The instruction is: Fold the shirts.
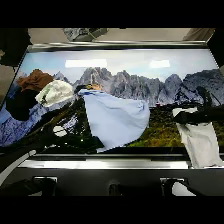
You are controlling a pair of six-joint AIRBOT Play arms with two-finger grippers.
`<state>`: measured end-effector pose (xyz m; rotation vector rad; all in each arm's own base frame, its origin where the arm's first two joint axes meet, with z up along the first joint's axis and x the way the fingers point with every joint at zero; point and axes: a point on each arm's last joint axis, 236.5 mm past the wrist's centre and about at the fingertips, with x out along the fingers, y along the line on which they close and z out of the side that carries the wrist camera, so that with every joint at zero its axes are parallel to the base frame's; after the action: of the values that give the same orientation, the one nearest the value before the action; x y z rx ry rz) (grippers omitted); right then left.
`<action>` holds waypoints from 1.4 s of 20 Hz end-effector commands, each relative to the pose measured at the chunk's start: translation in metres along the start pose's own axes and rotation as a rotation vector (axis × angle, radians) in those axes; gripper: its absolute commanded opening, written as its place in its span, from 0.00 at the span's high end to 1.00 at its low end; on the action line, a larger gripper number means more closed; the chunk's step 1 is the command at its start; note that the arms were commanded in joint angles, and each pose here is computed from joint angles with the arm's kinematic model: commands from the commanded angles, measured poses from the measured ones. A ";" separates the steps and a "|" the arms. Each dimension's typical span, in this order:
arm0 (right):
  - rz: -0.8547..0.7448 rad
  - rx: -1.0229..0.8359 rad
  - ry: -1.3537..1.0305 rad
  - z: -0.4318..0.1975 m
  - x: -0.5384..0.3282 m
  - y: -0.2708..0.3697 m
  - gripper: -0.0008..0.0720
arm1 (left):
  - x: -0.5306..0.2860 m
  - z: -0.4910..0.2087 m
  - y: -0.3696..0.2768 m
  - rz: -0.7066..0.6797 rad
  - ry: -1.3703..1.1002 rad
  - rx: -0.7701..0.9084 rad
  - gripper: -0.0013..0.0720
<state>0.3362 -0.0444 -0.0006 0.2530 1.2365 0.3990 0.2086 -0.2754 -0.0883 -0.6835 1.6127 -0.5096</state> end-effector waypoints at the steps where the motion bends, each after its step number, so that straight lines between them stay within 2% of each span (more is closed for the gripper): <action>1: 0.037 -0.049 0.015 0.002 0.012 0.018 0.04 | 0.021 0.016 -0.004 -0.008 -0.090 -0.070 0.53; 3: 0.068 -0.107 0.021 0.007 0.033 0.041 0.02 | 0.017 0.025 -0.004 -0.011 -0.121 -0.069 0.94; 10: 0.307 0.010 -0.173 0.069 0.105 0.093 0.03 | -0.018 0.046 -0.019 -0.060 -0.218 0.014 0.94; 13: 0.338 0.044 -0.123 0.062 0.140 0.106 0.09 | -0.028 0.054 -0.020 -0.057 -0.250 0.122 0.94; 14: 0.345 0.034 -0.096 0.056 0.149 0.112 0.35 | -0.032 0.059 -0.017 -0.059 -0.259 0.115 0.94; 15: 0.346 0.029 -0.093 0.056 0.151 0.114 0.88 | -0.039 0.064 -0.016 -0.067 -0.266 0.116 0.94; 17: 0.354 -0.039 -0.127 0.068 0.133 0.122 0.92 | -0.072 0.082 -0.029 -0.110 -0.297 0.197 0.94; 20: 0.294 -0.352 -0.259 0.115 0.049 0.155 0.92 | -0.180 0.125 -0.080 -0.126 -0.525 0.419 0.94; 23: 0.101 -0.735 -0.555 0.163 -0.111 0.220 0.92 | -0.358 0.127 -0.174 -0.118 -0.951 0.672 0.94; 26: -0.162 -0.977 -0.948 0.149 -0.293 0.300 0.92 | -0.533 0.029 -0.274 -0.109 -1.417 0.928 0.94; 28: -0.232 -1.023 -1.135 0.106 -0.369 0.342 0.92 | -0.585 -0.041 -0.311 -0.132 -1.586 1.008 0.94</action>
<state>0.3741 0.1144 0.3736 -0.3417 0.1524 0.6786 0.3454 -0.1233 0.4246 -0.3174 0.0941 -0.6130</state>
